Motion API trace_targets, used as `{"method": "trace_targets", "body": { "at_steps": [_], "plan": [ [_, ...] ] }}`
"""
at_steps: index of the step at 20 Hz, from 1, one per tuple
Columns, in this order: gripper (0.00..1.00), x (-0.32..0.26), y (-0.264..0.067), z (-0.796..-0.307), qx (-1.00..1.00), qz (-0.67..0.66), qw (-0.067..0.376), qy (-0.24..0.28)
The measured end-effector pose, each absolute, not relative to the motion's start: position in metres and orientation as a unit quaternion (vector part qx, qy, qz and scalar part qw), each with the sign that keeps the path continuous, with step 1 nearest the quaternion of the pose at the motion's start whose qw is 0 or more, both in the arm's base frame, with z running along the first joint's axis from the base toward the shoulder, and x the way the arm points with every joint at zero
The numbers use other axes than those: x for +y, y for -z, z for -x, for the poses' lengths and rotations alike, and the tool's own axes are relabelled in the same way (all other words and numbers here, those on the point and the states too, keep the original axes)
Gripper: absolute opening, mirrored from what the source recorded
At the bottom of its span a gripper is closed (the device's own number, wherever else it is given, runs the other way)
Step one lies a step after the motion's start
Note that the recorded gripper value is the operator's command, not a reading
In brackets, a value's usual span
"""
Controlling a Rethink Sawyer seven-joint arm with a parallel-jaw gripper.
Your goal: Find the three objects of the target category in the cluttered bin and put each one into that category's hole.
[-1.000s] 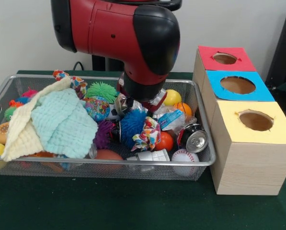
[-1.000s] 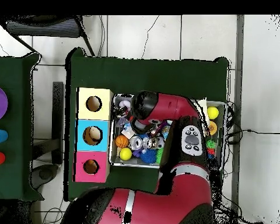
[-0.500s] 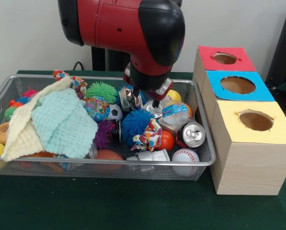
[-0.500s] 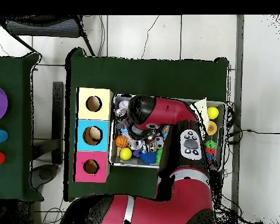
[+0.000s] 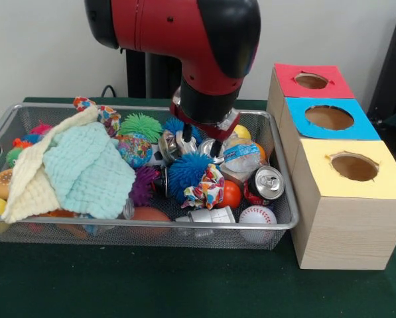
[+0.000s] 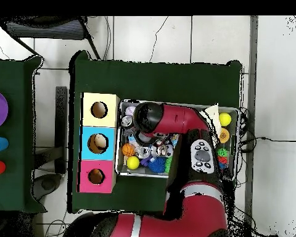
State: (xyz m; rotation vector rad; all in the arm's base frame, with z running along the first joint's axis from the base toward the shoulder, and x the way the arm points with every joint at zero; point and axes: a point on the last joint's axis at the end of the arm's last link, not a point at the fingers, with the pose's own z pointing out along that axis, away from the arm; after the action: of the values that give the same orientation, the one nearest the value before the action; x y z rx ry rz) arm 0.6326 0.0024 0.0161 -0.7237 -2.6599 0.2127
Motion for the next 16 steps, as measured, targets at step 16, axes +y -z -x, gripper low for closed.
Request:
{"method": "trace_targets", "body": {
  "at_steps": [16],
  "plan": [
    [1.0,-0.054,-0.069,-0.705,-0.959,0.254,0.072,-0.104]
  ]
}}
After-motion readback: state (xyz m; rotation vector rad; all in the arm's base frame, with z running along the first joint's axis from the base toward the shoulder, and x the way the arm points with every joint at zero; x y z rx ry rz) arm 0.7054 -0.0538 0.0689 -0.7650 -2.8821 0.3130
